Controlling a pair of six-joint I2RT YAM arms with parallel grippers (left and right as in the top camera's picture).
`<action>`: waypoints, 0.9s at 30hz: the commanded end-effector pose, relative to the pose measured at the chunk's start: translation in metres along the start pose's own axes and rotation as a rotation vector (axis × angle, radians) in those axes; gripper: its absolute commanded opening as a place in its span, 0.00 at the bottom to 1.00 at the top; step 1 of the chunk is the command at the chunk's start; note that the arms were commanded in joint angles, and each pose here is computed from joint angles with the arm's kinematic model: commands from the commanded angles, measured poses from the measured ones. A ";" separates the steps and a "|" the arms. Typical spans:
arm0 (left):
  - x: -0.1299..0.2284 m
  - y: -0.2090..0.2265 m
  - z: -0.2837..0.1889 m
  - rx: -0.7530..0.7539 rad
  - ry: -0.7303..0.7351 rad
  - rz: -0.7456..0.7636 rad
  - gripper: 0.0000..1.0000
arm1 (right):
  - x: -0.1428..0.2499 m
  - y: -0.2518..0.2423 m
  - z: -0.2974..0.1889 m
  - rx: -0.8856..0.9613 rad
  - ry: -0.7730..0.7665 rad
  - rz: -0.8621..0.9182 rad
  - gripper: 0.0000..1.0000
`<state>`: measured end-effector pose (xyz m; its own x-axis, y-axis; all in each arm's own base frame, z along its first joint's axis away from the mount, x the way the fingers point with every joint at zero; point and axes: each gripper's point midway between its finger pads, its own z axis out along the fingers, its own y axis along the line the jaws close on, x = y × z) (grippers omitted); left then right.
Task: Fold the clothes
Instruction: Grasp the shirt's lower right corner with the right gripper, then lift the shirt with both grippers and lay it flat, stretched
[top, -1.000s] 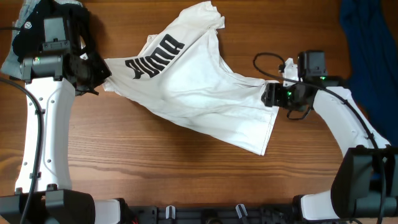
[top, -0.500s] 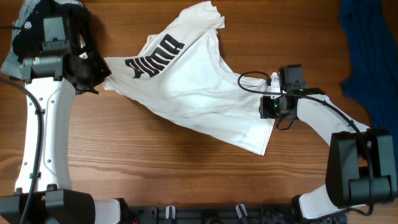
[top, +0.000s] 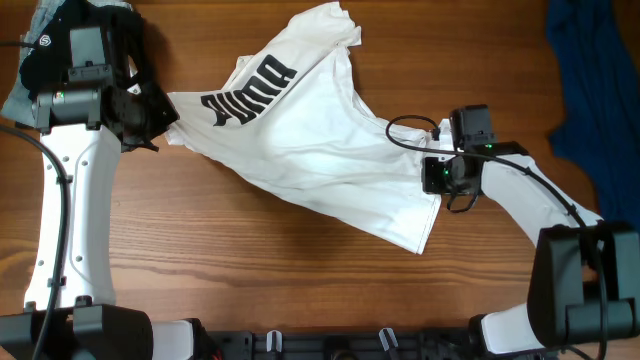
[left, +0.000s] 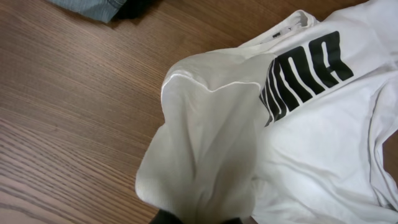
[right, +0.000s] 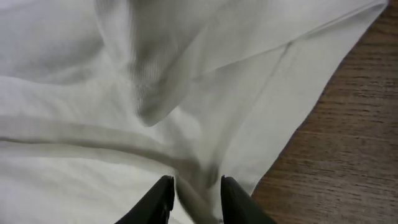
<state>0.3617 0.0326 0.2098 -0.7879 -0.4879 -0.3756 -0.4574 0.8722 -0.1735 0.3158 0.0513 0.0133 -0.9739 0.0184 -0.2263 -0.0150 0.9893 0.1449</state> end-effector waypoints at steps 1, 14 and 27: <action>-0.005 -0.003 -0.005 0.008 -0.021 0.019 0.04 | 0.001 0.001 -0.004 -0.002 -0.004 0.017 0.30; -0.005 -0.003 -0.005 0.008 -0.020 0.019 0.04 | 0.008 -0.006 0.002 0.031 0.011 0.018 0.38; -0.005 -0.003 -0.005 0.008 -0.021 0.019 0.04 | 0.011 -0.006 0.005 0.031 0.018 0.021 0.04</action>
<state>0.3617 0.0326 0.2098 -0.7879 -0.4879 -0.3758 -0.4575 0.8722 -0.1731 0.3105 0.0475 0.0084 -0.9763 0.0400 -0.2126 0.0123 0.9914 0.1302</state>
